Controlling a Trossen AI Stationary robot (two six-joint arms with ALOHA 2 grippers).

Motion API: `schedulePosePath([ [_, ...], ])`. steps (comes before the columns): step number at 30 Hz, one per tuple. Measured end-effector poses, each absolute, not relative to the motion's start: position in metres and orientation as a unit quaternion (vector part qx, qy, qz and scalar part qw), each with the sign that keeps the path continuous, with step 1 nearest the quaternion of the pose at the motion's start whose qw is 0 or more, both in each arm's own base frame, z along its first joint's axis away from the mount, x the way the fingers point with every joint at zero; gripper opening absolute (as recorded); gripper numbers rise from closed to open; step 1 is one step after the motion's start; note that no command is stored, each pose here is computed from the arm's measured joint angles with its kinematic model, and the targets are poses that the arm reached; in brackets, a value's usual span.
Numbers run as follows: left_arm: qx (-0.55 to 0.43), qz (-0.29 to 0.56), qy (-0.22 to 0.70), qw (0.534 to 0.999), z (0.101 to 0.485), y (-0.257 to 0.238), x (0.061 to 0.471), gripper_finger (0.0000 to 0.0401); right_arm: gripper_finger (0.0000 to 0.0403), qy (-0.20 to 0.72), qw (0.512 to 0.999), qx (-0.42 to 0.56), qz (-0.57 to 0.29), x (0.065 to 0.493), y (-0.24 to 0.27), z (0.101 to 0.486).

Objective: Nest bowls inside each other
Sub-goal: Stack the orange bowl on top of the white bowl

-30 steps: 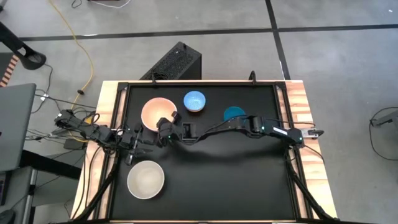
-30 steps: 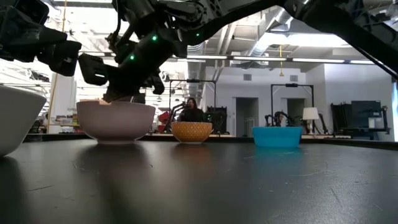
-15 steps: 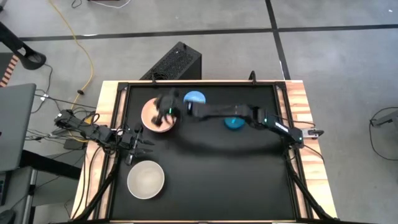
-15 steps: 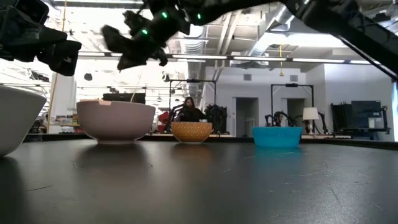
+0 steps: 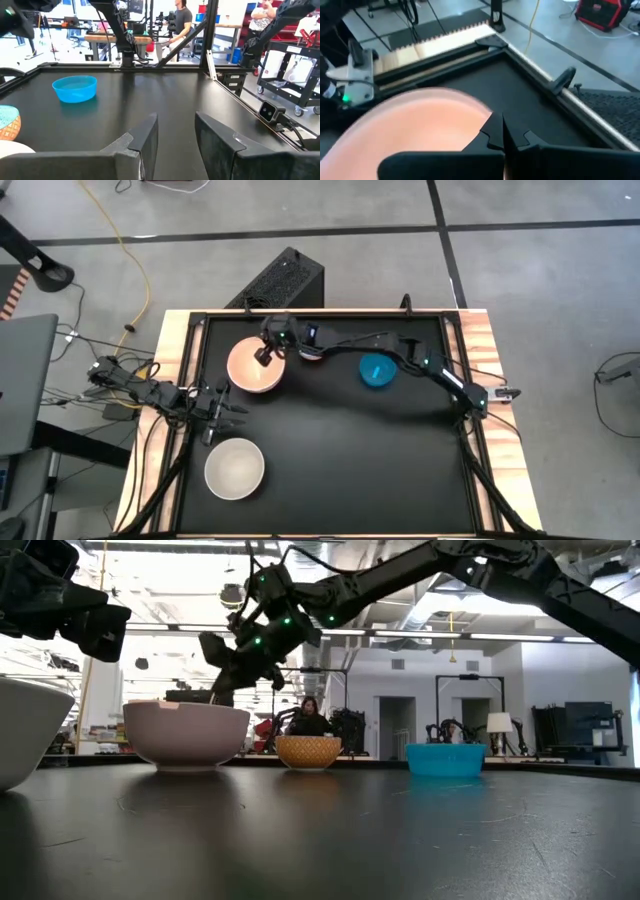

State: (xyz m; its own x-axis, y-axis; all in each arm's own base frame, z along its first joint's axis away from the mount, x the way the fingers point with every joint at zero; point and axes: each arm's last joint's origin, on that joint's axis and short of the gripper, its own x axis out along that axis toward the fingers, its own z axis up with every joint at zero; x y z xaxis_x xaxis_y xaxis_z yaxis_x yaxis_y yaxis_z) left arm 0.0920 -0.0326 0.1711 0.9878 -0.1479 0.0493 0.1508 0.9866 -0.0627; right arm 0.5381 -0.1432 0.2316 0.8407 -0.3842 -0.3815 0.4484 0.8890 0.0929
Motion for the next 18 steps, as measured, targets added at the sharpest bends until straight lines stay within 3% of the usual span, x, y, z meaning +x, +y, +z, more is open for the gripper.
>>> schedulePosePath([
  [6,-0.033,-0.075,-0.022,0.996,0.171,-0.033,0.092,0.0118,0.0002,0.211,0.945,0.103,-0.229,0.535,-0.147,0.219],
  [18,-0.033,-0.075,-0.022,0.996,0.171,-0.033,0.092,0.0118,0.0002,0.175,0.949,0.103,-0.241,0.535,-0.154,0.226],
])
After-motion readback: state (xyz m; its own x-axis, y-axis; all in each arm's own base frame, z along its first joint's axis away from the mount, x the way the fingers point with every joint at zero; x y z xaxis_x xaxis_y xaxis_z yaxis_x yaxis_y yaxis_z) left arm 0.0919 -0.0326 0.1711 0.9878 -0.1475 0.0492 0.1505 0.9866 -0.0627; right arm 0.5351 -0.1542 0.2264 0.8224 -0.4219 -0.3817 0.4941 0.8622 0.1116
